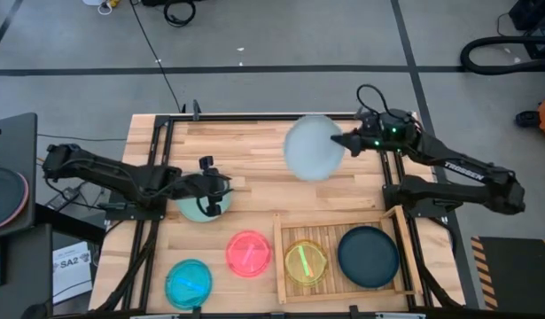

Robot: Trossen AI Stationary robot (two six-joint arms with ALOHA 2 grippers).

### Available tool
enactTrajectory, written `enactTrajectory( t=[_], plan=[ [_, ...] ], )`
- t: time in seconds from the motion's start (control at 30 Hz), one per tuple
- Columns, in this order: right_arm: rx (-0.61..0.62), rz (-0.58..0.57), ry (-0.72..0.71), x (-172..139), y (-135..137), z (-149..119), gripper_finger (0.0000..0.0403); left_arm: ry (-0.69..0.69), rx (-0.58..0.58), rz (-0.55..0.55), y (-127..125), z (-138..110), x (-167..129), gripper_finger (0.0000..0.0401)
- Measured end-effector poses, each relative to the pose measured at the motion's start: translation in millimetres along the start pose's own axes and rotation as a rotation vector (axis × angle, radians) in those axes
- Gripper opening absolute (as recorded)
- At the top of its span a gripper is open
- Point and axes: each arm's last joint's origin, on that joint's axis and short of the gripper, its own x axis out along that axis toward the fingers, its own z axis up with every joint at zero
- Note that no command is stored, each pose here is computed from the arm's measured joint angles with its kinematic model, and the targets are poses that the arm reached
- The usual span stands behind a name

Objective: Place and stack plates onto a shelf
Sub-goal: Stack the gray plate on the dark blue plate on the shelf

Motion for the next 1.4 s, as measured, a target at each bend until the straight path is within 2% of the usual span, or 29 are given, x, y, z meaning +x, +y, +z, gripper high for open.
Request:
enactTrajectory(
  t=[0.2, 0.4, 0.67, 0.83, 0.93, 1.13, 1.27, 1.4],
  plan=[
    [0.035, 0.047, 0.187, -0.6, 12.2, -23.6, 0.0031, -0.034, -0.018, 0.0, -2.4, -10.1, 6.3, 0.0162],
    [0.073, 0.103, 0.388, 0.9, 28.8, -49.9, 0.0031, -0.052, -0.027, -0.001, -2.6, -9.3, 6.7, 0.0162],
    [0.057, 0.208, 0.639, -0.8, 54.3, -85.0, 0.0031, -0.055, -0.029, -0.001, -2.6, -8.9, 6.7, 0.0162],
    [0.065, 0.214, 0.791, -1.7, 66.8, -108.6, 0.0031, -0.055, -0.029, -0.001, -2.6, -8.9, 6.7, 0.0162],
    [0.044, 0.155, 0.902, -3.6, 67.7, -124.9, 0.0032, -0.055, -0.029, -0.001, -2.6, -8.9, 6.7, 0.0162],
    [-0.018, -0.064, 1.099, -9.9, 56.0, -149.7, 0.0032, -0.055, -0.029, -0.001, -2.6, -8.9, 6.7, 0.0162],
    [-0.054, -0.179, 1.172, -13.8, 47.7, -155.9, 0.0032, -0.055, -0.029, -0.001, -2.7, -9.0, 6.8, 0.0162],
    [-0.071, -0.243, 1.205, -16.6, 42.5, -157.1, 0.0033, -0.055, -0.029, -0.001, -2.6, -9.0, 6.8, 0.0162]
  ],
)
